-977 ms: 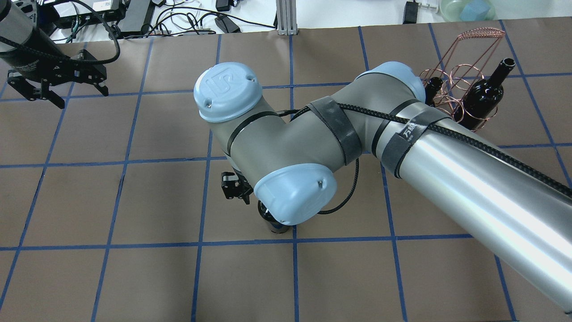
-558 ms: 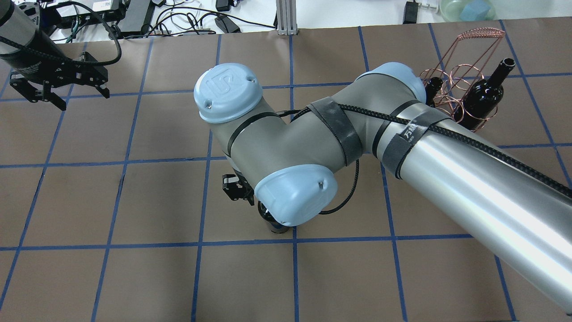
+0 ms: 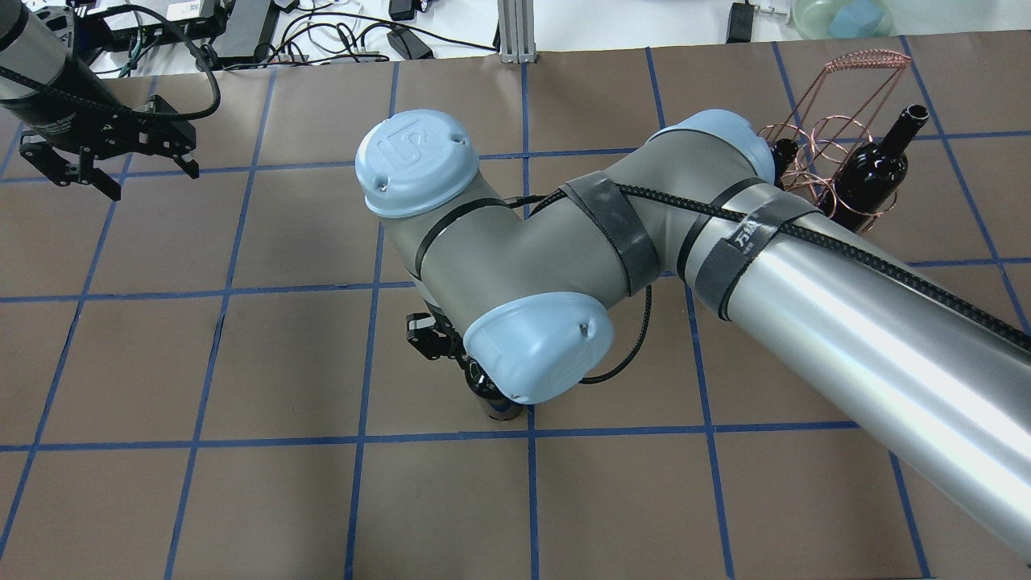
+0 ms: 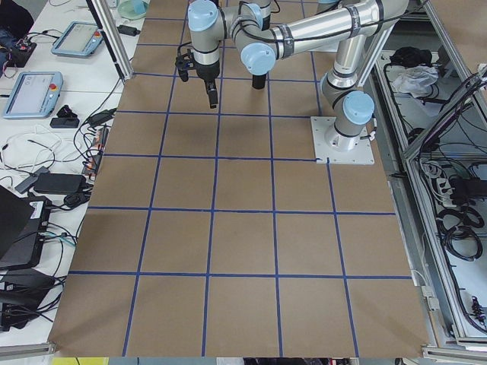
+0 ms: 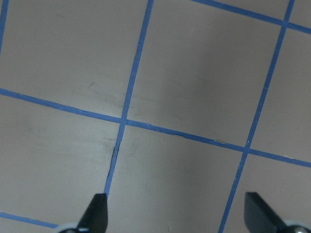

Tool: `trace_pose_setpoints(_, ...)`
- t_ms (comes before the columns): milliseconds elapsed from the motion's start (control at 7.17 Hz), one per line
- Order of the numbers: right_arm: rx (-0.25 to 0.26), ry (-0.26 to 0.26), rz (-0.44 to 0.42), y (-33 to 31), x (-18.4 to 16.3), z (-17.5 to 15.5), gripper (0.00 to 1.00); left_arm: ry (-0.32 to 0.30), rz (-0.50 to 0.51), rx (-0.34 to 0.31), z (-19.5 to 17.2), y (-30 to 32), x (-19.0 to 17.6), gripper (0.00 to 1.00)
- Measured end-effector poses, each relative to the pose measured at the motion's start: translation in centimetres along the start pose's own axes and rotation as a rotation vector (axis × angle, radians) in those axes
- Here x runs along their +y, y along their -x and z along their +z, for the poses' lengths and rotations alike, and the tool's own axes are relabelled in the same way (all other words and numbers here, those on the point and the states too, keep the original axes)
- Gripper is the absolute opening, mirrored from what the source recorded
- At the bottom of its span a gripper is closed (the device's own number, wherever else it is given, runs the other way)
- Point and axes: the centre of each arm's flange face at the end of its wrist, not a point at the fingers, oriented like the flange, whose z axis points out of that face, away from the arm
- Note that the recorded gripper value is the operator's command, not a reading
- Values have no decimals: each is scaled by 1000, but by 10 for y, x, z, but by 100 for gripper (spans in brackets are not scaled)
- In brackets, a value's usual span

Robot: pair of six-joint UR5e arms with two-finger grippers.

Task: Place wine into wine basket
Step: 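Lift the bottle with the right gripper and tilt it toward the rack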

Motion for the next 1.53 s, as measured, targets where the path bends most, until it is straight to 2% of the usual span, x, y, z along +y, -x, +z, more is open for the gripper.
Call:
trace_pose_setpoints(558, -21, 2, -20, -1, -2, -1, 3, 18, 3, 2, 3, 0, 1, 100)
trace_pose_setpoints(698, -33, 3, -22, -1, -3, -2, 0, 20, 3, 2, 4, 0, 1, 100)
trace_pose_setpoints(1116, -72, -6, -21, -2, -5, -13, 0, 21, 9, 2, 4, 0, 1, 100)
trace_pose_setpoints(1535, -98, -87, 5, -56, -15, -69, 0, 21, 12, 2, 3, 0, 2, 100)
